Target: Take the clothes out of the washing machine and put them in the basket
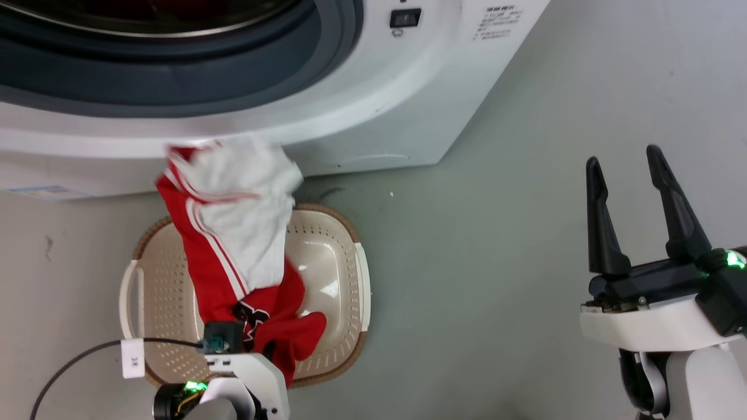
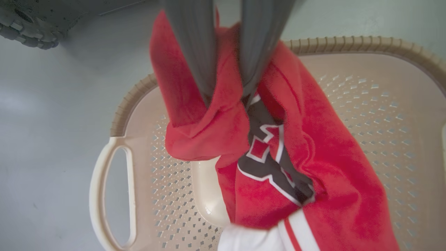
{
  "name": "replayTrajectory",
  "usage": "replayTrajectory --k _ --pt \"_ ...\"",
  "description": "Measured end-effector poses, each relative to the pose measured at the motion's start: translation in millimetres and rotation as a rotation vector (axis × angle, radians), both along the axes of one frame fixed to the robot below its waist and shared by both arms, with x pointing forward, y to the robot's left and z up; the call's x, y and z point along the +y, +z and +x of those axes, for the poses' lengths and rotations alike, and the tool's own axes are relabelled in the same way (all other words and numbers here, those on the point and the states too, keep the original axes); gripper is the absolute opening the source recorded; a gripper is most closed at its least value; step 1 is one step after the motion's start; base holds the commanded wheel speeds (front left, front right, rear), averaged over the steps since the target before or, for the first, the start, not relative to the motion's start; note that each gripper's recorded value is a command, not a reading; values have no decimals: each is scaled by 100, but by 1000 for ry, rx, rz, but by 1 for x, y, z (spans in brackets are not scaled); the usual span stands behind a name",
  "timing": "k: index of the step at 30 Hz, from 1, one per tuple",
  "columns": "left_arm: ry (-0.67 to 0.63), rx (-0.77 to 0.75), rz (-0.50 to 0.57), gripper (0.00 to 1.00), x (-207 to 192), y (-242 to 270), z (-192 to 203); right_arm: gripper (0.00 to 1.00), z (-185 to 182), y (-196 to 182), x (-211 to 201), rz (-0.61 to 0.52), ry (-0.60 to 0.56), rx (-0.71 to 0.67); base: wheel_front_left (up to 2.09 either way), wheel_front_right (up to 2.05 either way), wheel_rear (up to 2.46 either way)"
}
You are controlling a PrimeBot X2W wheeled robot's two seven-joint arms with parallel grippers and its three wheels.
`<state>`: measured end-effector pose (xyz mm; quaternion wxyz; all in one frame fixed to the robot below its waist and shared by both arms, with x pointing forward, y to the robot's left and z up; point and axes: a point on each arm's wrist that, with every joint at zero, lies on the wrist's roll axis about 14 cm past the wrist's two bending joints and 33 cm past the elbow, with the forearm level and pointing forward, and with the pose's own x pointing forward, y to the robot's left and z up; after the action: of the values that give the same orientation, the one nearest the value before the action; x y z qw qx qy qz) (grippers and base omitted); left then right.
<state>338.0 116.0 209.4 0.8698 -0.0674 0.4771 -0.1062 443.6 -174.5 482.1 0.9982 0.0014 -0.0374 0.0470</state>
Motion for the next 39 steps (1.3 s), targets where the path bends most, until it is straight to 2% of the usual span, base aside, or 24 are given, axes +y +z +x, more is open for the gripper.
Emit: replayTrajectory --k 17,18,19,26,31,34,38,39 --pt "108 157 53 0 12 -70 22 100 35 -71 -14 -9 -34 122 0 0 0" --pt "108 166 56 42 13 -72 21 100 36 -73 -15 -11 -35 125 0 0 0" --pt "104 172 62 100 13 -74 20 100 36 -75 -15 -12 -36 130 0 0 0" --pt "108 122 76 100 17 -62 30 100 34 -63 -15 -9 -35 108 0 0 0" --pt "114 93 78 100 21 -44 21 100 28 -45 -10 1 -24 77 0 0 0" --pt "115 46 79 100 26 -24 18 100 18 -32 -5 11 -15 64 0 0 0" --pt "123 -60 66 100 25 1 34 100 7 -23 -4 17 -13 56 0 0 0" --pt "135 -131 68 100 29 18 40 100 -1 -17 -1 20 -8 50 0 0 0"
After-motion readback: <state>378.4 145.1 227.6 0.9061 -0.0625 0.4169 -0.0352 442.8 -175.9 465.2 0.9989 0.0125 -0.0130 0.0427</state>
